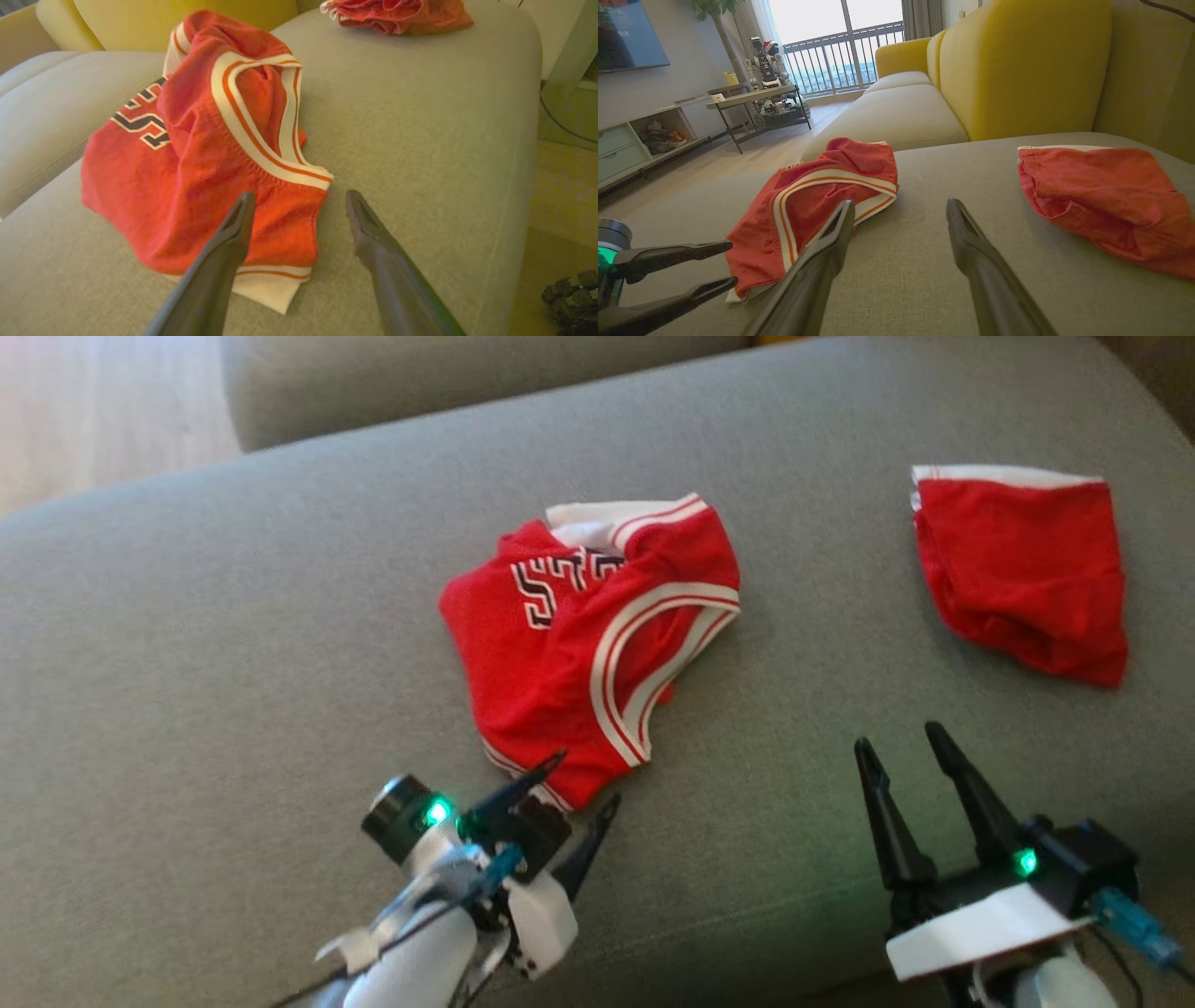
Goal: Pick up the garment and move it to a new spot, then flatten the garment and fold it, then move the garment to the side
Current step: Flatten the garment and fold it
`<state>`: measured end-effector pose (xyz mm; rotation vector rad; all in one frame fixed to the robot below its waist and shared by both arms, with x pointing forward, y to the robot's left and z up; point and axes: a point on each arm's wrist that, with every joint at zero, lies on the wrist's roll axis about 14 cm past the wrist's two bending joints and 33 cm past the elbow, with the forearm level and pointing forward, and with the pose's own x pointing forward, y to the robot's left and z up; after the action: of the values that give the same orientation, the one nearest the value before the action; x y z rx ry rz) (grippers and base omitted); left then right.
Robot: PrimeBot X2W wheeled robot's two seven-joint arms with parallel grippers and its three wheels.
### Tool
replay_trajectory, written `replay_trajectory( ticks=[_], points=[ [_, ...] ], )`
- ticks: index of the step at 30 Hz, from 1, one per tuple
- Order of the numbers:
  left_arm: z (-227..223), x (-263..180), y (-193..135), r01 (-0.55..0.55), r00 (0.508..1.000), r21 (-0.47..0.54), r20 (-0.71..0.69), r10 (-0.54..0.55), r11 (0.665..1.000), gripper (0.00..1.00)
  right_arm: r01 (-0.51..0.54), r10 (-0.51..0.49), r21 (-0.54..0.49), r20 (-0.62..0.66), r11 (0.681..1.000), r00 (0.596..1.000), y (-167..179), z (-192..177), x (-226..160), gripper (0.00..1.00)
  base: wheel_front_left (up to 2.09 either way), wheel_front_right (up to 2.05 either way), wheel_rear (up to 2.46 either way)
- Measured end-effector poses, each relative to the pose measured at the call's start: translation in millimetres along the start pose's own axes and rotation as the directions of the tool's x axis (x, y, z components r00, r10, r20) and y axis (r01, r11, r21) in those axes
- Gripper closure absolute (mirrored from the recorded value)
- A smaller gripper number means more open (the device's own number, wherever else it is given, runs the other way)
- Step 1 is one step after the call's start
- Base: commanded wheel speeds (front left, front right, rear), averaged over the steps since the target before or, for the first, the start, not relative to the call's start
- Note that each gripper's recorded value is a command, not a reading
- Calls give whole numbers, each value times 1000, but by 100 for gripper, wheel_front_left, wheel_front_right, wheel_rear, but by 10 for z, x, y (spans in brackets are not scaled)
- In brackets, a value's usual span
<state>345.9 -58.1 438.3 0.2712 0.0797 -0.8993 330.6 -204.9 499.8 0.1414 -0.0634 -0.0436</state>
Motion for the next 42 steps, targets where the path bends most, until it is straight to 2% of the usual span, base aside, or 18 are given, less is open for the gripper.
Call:
replay_trajectory(
  ticks=[10,20,21,22,23,31,35,38,41,42],
  points=[
    [-339,406,-46,125,987,28,-105,-122,992,0,81,-81,14,-4,997,997,-243,-1,107,0,0,0,0],
    [-425,439,-152,154,980,4,-128,-152,988,0,120,-121,35,7,992,993,-359,34,90,0,0,0,0],
    [-429,438,-158,154,980,1,-130,-152,988,9,121,-122,36,9,992,993,-362,39,86,0,0,0,0],
    [-436,436,-167,154,979,7,-133,-152,988,56,123,-123,41,11,992,992,-364,43,83,0,0,0,0],
    [-441,435,-174,155,979,12,-136,-152,988,98,125,-125,47,12,991,992,-368,46,80,0,0,0,0],
    [-470,494,-80,148,978,52,-157,-138,988,100,132,-133,60,12,989,991,-386,44,78,0,0,0,0],
    [-392,520,-53,128,983,26,-135,-124,991,100,133,-134,61,19,989,991,-392,66,80,0,0,0,0],
    [-93,594,-60,123,991,-49,-43,-125,991,100,132,-134,62,34,989,990,-396,113,85,0,0,0,0],
    [155,640,-59,127,992,-204,21,-125,971,100,136,-139,69,45,988,989,-408,148,52,0,0,0,0],
    [155,640,-59,127,992,-204,21,-125,971,100,136,-139,69,45,988,989,-408,148,52,0,0,0,0]
  ],
)
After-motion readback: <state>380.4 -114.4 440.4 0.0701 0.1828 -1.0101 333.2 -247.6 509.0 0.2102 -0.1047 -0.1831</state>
